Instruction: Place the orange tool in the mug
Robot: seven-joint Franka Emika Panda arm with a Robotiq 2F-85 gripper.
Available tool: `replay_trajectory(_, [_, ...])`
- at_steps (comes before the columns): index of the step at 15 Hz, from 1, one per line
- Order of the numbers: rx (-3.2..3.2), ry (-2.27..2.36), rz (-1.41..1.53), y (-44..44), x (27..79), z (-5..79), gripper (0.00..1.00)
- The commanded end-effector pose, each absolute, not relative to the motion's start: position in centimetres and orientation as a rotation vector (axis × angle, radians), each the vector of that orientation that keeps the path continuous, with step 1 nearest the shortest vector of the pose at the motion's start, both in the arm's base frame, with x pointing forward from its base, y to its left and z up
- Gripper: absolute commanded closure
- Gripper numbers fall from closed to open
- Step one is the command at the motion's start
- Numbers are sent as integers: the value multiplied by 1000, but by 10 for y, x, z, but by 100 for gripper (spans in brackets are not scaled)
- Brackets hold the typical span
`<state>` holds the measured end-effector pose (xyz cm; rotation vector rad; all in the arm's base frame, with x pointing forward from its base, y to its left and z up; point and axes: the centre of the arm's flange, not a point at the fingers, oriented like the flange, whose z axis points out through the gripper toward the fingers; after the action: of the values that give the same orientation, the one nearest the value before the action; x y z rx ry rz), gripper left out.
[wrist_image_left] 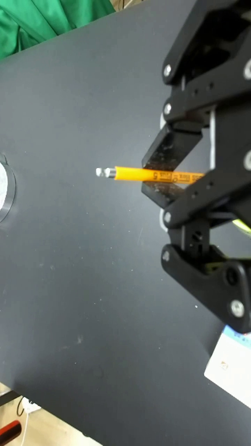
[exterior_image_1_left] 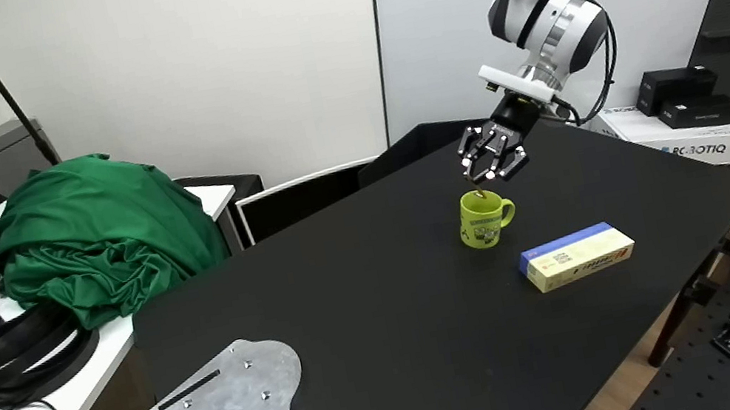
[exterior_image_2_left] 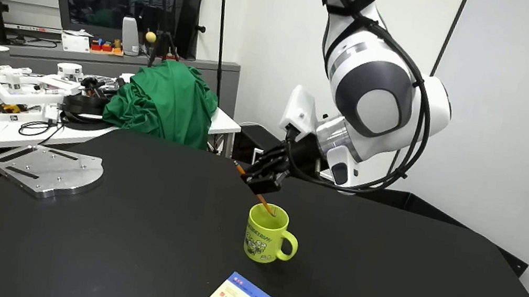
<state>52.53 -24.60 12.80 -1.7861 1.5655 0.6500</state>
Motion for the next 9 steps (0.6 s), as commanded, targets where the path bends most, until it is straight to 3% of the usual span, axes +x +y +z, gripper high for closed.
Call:
replay_trajectory(1, [-1728,1560,607,-263,529,120,96])
replay_trajectory(9, [-1663,1562,593,-277,519,80,96])
